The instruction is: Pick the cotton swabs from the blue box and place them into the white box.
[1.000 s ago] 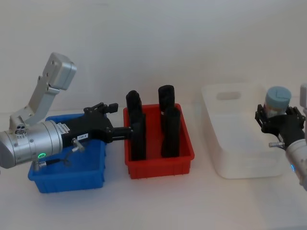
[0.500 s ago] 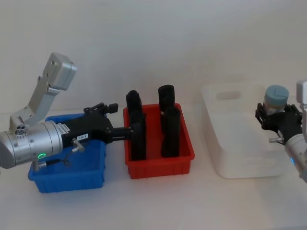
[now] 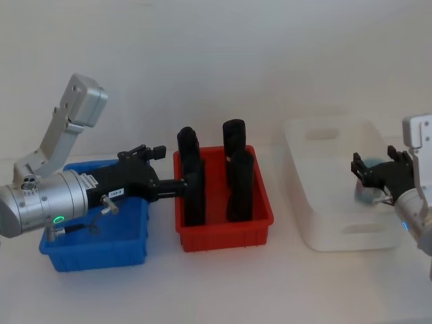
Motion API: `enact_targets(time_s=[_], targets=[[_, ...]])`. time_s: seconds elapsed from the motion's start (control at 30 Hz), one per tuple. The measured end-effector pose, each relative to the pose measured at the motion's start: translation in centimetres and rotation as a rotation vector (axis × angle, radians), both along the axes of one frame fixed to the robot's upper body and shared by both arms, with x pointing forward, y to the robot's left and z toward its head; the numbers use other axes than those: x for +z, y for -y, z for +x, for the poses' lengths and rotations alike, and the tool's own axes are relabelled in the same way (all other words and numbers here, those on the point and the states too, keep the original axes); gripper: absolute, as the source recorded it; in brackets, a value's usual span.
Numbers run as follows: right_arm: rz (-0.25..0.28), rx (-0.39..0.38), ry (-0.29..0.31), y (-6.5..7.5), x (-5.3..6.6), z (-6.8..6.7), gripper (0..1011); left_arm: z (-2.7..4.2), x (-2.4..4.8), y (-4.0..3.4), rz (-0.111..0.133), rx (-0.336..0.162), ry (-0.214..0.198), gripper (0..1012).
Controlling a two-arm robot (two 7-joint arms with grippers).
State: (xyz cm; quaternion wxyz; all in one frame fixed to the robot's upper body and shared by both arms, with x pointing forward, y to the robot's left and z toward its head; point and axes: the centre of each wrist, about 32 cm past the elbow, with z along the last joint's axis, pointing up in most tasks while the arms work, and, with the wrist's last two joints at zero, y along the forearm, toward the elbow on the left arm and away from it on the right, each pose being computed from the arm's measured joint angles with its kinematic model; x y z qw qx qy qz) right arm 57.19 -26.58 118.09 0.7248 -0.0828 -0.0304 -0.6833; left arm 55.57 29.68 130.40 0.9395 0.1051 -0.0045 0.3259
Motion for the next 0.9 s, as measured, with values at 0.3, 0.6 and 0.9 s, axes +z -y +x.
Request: enact_targets(time_s=[0.3,0.6,0.9], targets=[[-0.008,0.006,-0.017,0.17,-0.25,0.56,952,0.00,0.00,0.00,0.000,0.000,0.000,1004],[-0.004,0.003,0.000,0.42,-0.25,0.77,1001,0.00,0.00,0.00,0.000,0.000,0.000,1004],[0.021,-0.014,0.061,0.74,0.40,0.36,1001,0.00,0.00,0.00,0.000,0.000,0.000,1004]])
